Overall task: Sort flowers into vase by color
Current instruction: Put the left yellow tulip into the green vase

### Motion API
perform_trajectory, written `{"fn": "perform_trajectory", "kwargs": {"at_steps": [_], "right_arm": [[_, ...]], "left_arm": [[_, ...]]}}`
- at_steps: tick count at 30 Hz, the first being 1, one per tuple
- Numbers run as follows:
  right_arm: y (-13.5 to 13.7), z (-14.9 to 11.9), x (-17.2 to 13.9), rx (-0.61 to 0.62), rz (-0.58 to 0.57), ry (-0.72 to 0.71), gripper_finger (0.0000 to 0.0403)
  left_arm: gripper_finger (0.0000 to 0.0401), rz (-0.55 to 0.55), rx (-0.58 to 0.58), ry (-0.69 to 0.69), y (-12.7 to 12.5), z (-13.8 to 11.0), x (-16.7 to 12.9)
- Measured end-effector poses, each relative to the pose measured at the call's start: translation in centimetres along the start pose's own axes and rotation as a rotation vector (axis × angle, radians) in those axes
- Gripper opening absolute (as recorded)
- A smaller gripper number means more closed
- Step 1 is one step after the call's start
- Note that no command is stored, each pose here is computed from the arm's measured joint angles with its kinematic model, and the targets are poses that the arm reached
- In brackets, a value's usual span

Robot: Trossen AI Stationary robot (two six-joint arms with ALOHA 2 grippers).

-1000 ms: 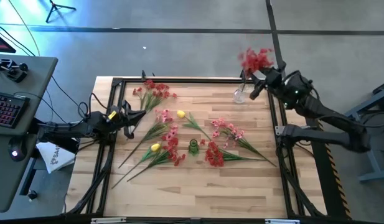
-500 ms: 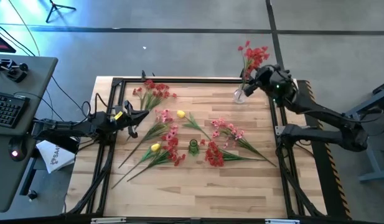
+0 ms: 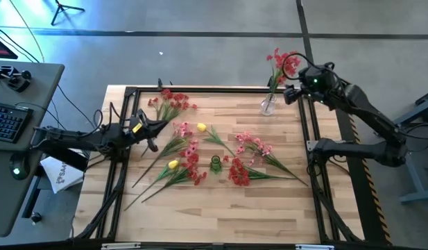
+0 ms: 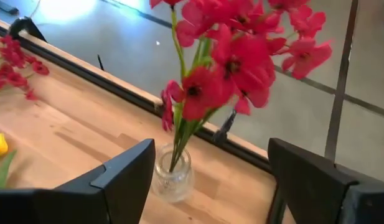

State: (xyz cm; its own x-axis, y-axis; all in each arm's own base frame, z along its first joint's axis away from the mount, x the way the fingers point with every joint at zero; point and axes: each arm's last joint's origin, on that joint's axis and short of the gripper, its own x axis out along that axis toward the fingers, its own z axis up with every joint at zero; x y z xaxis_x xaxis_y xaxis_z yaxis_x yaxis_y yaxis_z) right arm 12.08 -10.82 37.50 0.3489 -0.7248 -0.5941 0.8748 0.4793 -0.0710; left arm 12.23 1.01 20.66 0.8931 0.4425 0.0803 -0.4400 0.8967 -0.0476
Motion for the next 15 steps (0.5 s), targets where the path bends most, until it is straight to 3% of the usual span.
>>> {"fn": "perform_trajectory", "kwargs": {"at_steps": [4,9,15], "right_arm": [[0.1,0.1,-0.6,-0.021,0.050,0.006,0.0295],[2.2,-1.1,-1.1,-0.111,0.323,0.051,0.0283],[6.1,-3.9,-1.0,-0.214,0.525,0.052,0.0273]], "left_arm": [[0.0000,0.028,0.071,0.052,-1.1,0.6,0.9],[0.0000,0.035,0.172,0.141,-3.3,1.7,2.1],[0.0000,0.039,0.310,0.322,-7.0,3.6,3.5]]}}
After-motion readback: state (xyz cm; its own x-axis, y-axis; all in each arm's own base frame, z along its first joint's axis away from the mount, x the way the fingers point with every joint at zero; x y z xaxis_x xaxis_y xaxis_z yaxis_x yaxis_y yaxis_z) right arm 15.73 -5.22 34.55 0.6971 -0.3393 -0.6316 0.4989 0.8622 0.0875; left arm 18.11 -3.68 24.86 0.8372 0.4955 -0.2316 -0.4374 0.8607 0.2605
